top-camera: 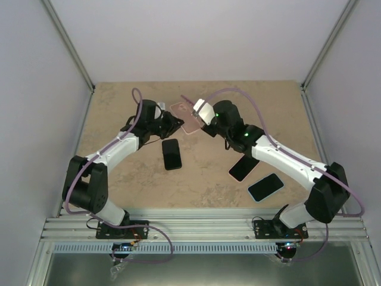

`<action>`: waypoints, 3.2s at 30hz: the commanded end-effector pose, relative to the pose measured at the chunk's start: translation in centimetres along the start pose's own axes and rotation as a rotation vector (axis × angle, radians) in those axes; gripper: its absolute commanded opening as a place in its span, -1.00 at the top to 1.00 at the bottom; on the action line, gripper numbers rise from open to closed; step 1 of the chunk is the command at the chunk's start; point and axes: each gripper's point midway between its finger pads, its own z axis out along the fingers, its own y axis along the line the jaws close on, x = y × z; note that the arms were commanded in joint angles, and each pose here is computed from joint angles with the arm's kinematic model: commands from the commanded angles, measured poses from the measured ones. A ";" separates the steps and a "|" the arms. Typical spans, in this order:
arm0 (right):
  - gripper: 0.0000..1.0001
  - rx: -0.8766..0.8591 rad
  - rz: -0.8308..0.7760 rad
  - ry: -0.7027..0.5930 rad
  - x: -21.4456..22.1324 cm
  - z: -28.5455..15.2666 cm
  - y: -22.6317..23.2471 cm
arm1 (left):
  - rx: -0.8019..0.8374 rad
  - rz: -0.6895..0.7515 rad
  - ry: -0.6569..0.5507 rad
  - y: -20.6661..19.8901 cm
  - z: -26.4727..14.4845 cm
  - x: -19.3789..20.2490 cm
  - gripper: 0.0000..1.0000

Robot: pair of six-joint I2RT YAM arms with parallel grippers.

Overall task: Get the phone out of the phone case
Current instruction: Remove the phone case from the phone, then place the phone case at the center of the board.

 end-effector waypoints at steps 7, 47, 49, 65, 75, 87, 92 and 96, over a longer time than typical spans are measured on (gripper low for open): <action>0.99 0.233 0.083 -0.064 -2.2 -2.8 -7.5 | -0.110 0.010 -0.086 3.4 -0.3 -2.1 1.00; 0.99 0.442 -0.042 0.176 10.7 11.8 -3.7 | -0.145 0.366 0.162 6.7 6.7 -4.8 1.00; 0.99 0.433 -0.048 0.176 10.6 12.2 -3.1 | -0.137 0.354 0.177 6.8 7.2 -4.8 1.00; 0.99 0.360 -0.043 0.251 12.8 14.7 0.9 | -0.283 0.339 0.144 9.6 7.9 -6.4 1.00; 0.99 0.319 0.068 0.261 11.6 8.5 1.7 | -0.199 0.316 0.184 8.6 6.0 -3.4 1.00; 0.98 0.397 0.105 0.345 13.4 9.4 4.0 | -0.184 0.326 0.185 8.8 5.5 -2.7 1.00; 0.95 0.362 0.136 0.401 15.5 10.2 5.8 | -0.194 0.320 0.205 9.8 6.1 -2.4 1.00; 0.75 0.323 0.157 0.419 16.3 10.5 6.8 | -0.185 0.321 0.217 9.8 6.6 -2.4 1.00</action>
